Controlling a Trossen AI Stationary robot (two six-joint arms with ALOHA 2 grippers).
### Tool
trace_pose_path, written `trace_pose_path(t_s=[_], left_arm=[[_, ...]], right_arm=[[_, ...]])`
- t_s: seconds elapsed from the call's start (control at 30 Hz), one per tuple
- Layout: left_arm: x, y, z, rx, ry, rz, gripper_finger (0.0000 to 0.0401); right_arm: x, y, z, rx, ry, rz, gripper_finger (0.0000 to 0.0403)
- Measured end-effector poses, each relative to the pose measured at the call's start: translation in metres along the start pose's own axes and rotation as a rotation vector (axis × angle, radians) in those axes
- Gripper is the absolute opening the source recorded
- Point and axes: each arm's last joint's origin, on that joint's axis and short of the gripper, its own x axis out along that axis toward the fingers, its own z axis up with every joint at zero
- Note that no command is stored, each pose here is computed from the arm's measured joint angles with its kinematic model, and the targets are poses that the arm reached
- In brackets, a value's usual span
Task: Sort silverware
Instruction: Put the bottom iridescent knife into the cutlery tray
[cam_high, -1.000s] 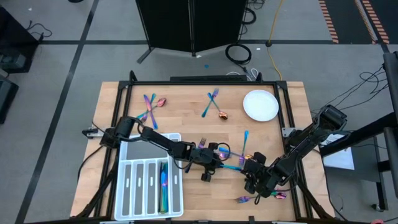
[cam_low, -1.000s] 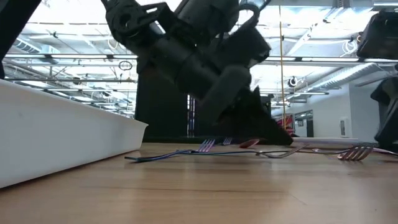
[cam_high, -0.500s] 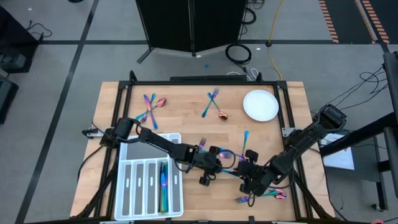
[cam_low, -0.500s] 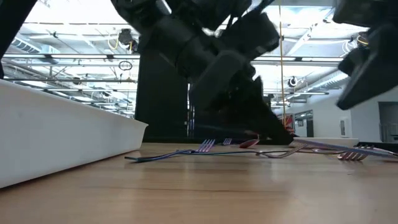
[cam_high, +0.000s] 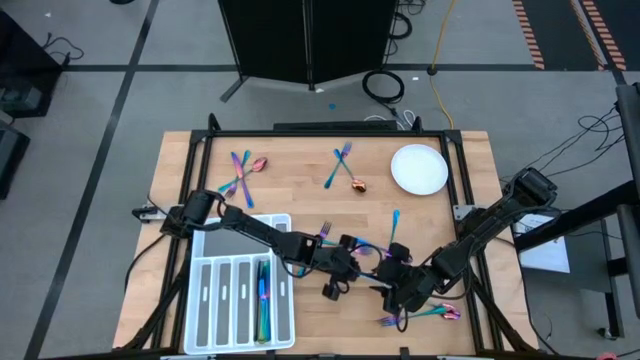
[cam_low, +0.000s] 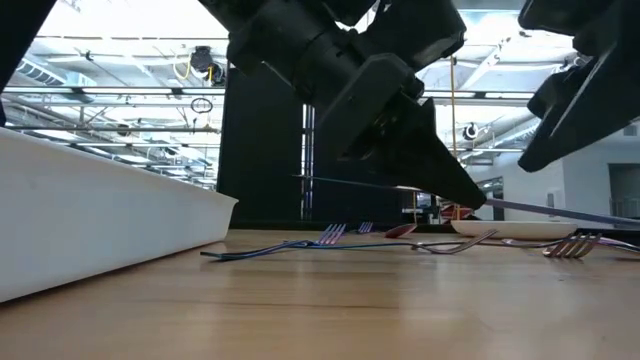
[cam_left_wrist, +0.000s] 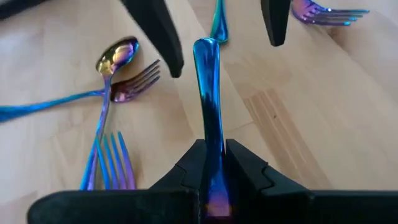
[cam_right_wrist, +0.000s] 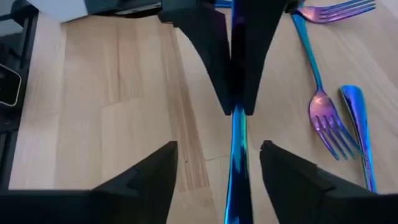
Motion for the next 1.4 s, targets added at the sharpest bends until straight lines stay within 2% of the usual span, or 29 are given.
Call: trace_pose_path(t_s=[0.07, 0.2, 0.43, 0.73, 0.97, 1.13, 1.4], left_arm=[[0.000, -0.002, 0.001, 0.056, -0.009, 0.003, 0.0043], [-0.001, -0.008, 0.003, 0.141, 0.011, 0.076, 0.0043], [-0.003, -0.023, 0.009, 0.299, 0.013, 0.142, 0.0043], [-0.006, -0.036, 0.019, 0.441, -0.022, 0.244, 0.0043], [-0.008, -0.043, 0.023, 0.505, -0.028, 0.295, 0.0043], [-0.008, -0.041, 0.023, 0.515, -0.017, 0.304, 0.0043], [-0.008, -0.042, 0.023, 0.590, 0.002, 0.317, 0.0043]], right_arm=[[0.000, 0.000, 0.000, -0.011, 0.006, 0.004, 0.0223], [0.002, -0.001, 0.001, 0.009, 0.067, 0.056, 0.0227], [0.003, -0.002, 0.002, 0.049, 0.050, 0.036, 0.0221], [0.004, -0.003, 0.005, 0.074, 0.044, 0.042, 0.0220], [0.004, -0.003, 0.005, 0.073, 0.045, 0.041, 0.0215], [0.004, -0.004, 0.004, 0.071, 0.054, 0.031, 0.0173], [0.004, -0.007, 0.002, 0.058, 0.070, 0.009, 0.0038]])
